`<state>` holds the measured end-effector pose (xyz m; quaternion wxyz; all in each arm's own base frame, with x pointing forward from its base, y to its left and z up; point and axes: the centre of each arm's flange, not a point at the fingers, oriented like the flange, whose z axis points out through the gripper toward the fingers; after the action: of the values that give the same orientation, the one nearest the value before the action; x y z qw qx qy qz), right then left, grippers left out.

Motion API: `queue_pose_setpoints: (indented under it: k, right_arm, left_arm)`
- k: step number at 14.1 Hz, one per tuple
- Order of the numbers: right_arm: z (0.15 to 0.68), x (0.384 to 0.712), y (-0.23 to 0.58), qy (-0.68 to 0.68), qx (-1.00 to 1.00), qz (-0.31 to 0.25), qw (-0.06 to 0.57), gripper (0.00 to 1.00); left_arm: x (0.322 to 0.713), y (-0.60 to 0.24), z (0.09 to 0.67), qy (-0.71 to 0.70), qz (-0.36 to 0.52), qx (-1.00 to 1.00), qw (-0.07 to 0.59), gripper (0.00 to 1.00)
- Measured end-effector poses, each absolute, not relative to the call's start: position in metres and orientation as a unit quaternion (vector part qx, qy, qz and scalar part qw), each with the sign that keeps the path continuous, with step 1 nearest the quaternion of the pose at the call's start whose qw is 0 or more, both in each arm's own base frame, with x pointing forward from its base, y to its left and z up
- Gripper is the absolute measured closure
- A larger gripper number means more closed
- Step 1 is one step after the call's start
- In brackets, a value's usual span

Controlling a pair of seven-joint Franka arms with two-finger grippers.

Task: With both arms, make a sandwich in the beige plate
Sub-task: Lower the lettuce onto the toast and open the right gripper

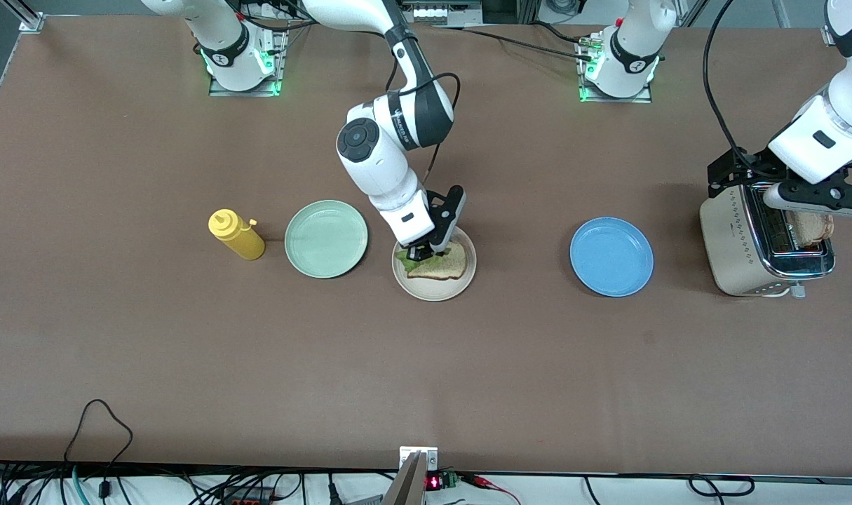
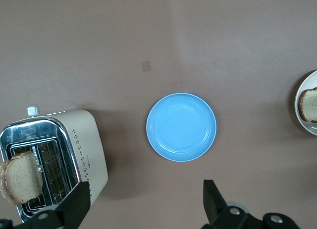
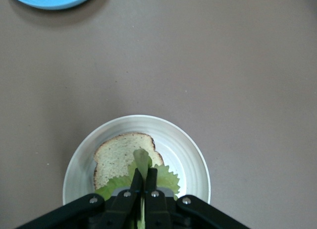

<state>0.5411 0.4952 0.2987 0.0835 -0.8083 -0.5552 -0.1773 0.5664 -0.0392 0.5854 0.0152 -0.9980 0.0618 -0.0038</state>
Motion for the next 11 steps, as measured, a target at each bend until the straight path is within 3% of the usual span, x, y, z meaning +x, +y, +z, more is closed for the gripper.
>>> queue_pose_setpoints:
  k: [5, 7, 11]
  right_arm:
    - [0.293, 0.541, 0.496, -0.555, -0.808, -0.179, 0.078, 0.91]
    - [0.293, 0.541, 0.497, -0.55, -0.81, -0.183, 0.086, 0.77]
    - [0.307, 0.541, 0.502, -0.513, -0.827, -0.198, 0.116, 0.37]
  left_arm:
    - [0.566, -0.039, 0.585, 0.062, -0.004, -0.998, 0.015, 0.0]
    - [0.566, -0.039, 0.585, 0.062, -0.004, -0.998, 0.015, 0.0]
    - [0.566, -0.039, 0.585, 0.062, -0.004, -0.998, 0.015, 0.0]
